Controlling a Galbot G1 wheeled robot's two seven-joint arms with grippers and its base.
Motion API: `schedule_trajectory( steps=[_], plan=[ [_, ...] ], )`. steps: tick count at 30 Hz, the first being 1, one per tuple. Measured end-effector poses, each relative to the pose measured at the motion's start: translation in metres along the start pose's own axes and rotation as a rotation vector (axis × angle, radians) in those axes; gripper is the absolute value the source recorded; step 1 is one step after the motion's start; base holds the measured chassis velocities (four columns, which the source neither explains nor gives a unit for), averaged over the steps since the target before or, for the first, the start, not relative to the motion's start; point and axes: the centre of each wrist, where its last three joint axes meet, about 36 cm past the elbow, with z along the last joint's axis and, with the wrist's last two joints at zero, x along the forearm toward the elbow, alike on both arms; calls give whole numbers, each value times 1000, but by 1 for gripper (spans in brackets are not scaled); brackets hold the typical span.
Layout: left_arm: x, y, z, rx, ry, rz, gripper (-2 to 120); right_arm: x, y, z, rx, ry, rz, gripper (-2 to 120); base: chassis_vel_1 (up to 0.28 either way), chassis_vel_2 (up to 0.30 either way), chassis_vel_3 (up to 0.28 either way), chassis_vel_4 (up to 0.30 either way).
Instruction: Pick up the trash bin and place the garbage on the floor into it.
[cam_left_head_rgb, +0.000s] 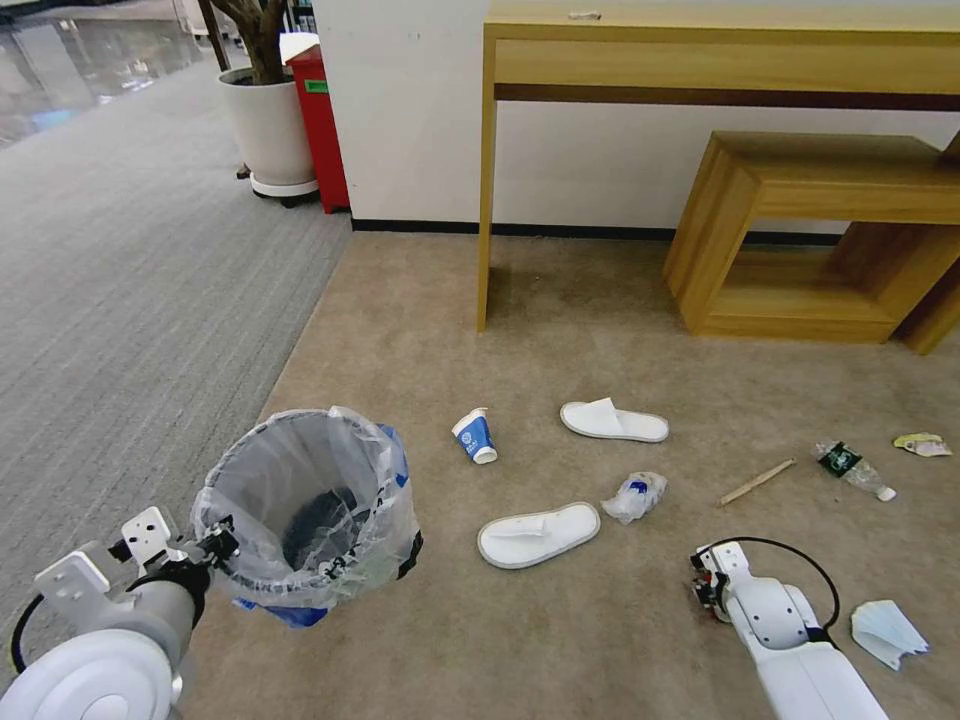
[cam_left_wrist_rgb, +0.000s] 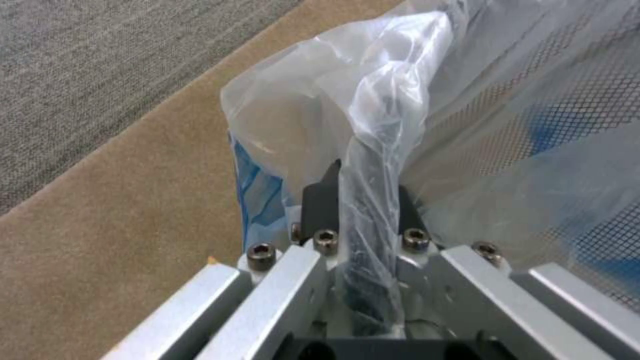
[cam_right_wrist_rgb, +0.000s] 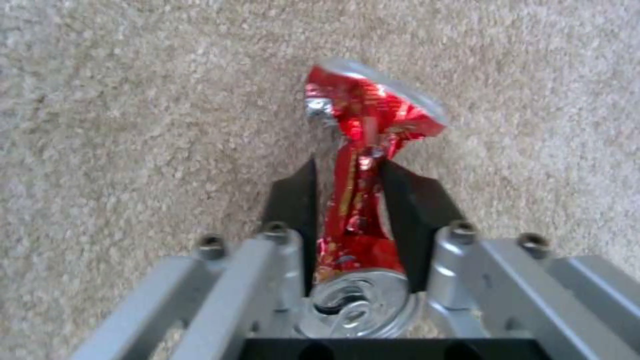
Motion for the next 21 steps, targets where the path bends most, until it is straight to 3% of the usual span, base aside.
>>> schedule_trajectory(
  steps=[6, 15, 21],
  plan=[
    [0, -1, 1, -3, 0, -1, 1, 6, -3, 3, 8, -10, -1, 0, 0, 0, 0, 0],
    [1, -1, 1, -8, 0, -1, 1, 14, -7, 7, 17, -42, -1, 0, 0, 0, 0, 0],
    [1, -4, 5, -28, 11, 6, 1, 28, -12, 8, 2, -179, -5, 0, 0, 0, 0, 0]
  ],
)
